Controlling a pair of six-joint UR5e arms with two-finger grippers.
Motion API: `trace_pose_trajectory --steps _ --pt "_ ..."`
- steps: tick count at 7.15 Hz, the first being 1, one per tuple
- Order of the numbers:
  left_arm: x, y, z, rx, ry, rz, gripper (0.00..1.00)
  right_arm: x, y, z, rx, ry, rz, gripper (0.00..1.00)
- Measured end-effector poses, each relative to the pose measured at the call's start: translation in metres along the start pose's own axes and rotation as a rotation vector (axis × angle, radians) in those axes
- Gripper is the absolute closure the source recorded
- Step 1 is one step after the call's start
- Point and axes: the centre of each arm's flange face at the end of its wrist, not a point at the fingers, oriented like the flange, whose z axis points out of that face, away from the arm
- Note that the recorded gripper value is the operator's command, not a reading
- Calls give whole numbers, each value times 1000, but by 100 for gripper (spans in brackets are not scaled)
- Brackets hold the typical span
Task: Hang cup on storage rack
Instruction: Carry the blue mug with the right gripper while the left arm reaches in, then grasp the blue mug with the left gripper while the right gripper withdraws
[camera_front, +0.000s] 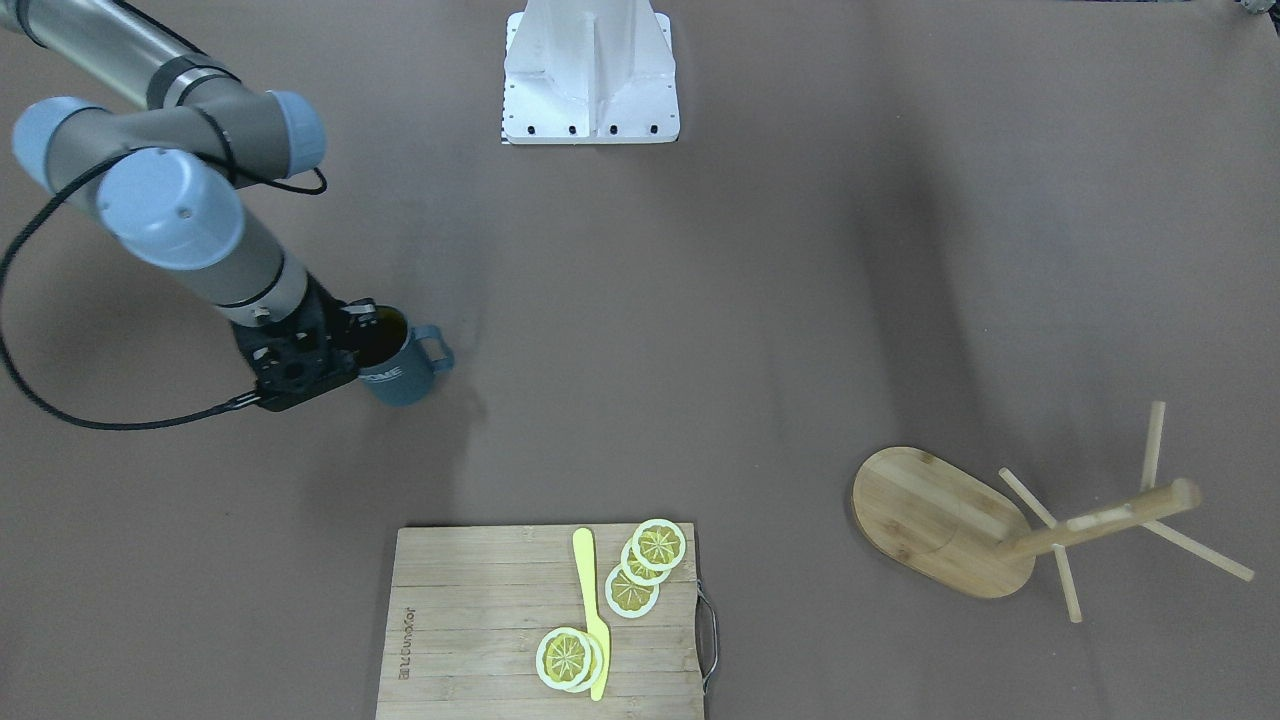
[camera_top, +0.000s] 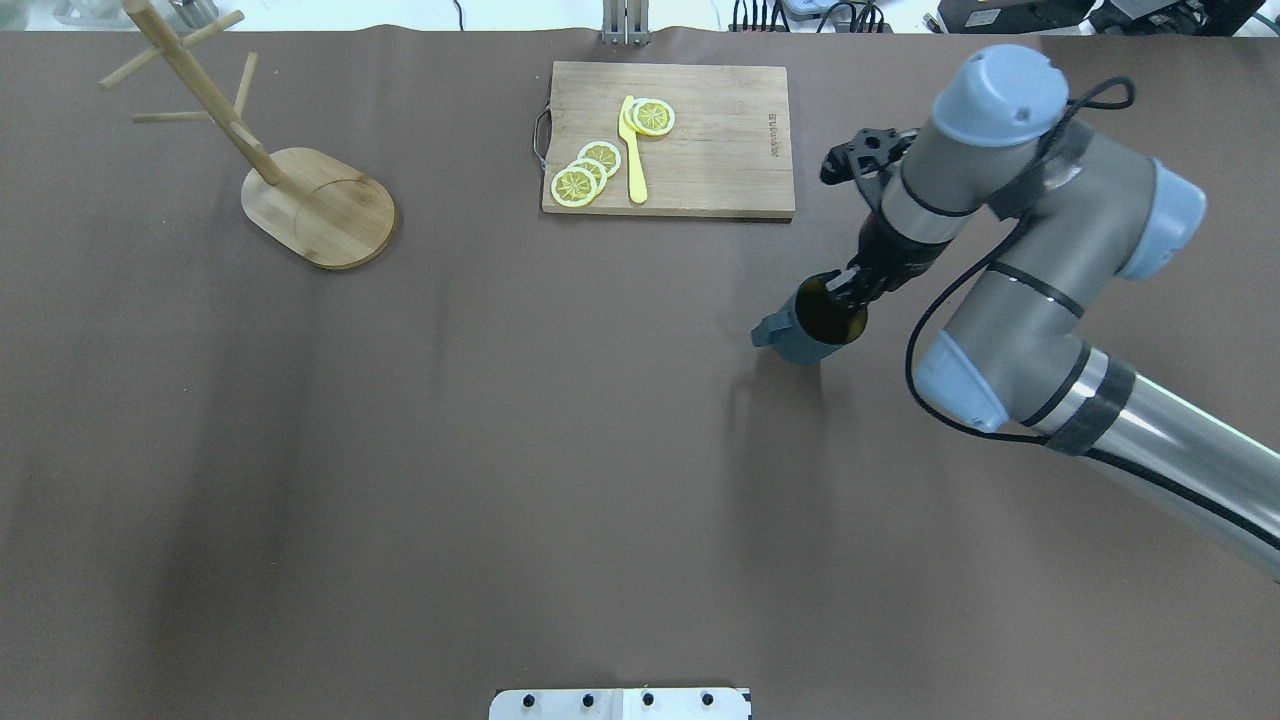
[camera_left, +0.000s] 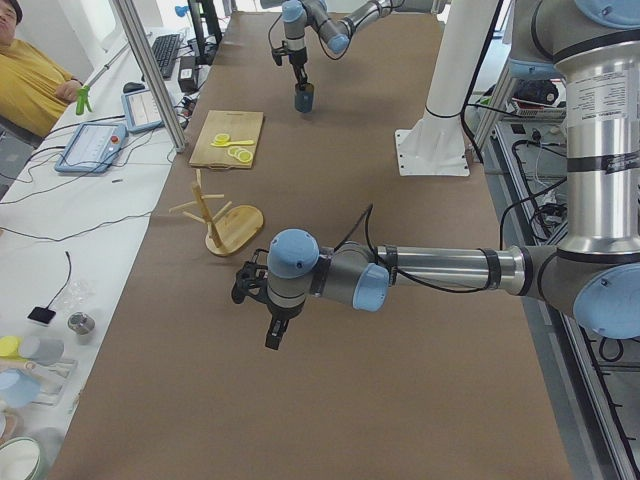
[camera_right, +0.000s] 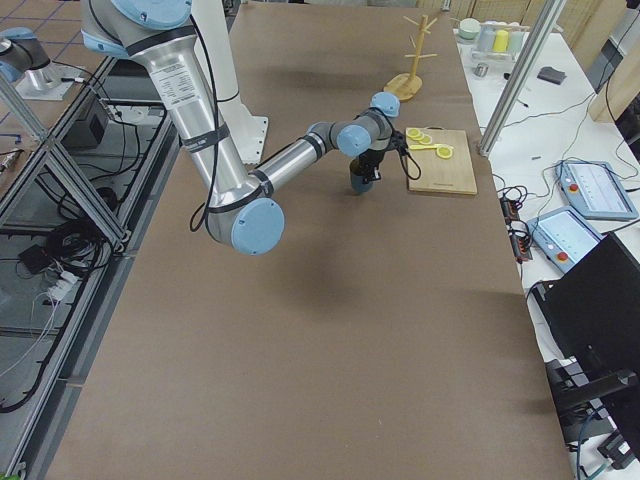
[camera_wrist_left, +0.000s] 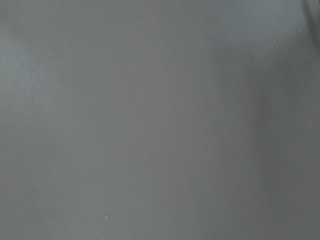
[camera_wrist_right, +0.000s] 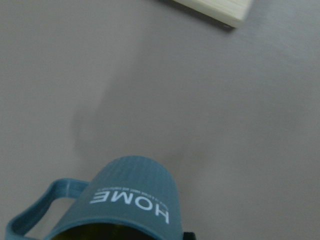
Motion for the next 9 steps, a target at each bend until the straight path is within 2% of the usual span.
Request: trace_pose_trajectory --steps 2,3,5,7,8,9 --pt "52 -20 14 42 63 144 2 -90 -5 7 13 -39 -109 100" --pt "99 -31 25 95 111 216 2 -124 -3 11 13 -54 -136 100" --pt "216 -59 53 181 263 296 3 -173 2 27 5 -57 -169 100" --pt "333 -91 71 236 361 404 3 -200 -1 38 3 -46 -193 100" --pt "391 -103 76 269 403 463 3 -205 -3 39 6 -42 -202 55" --pt "439 -104 83 307 422 506 3 -208 -4 38 9 -42 -206 1"
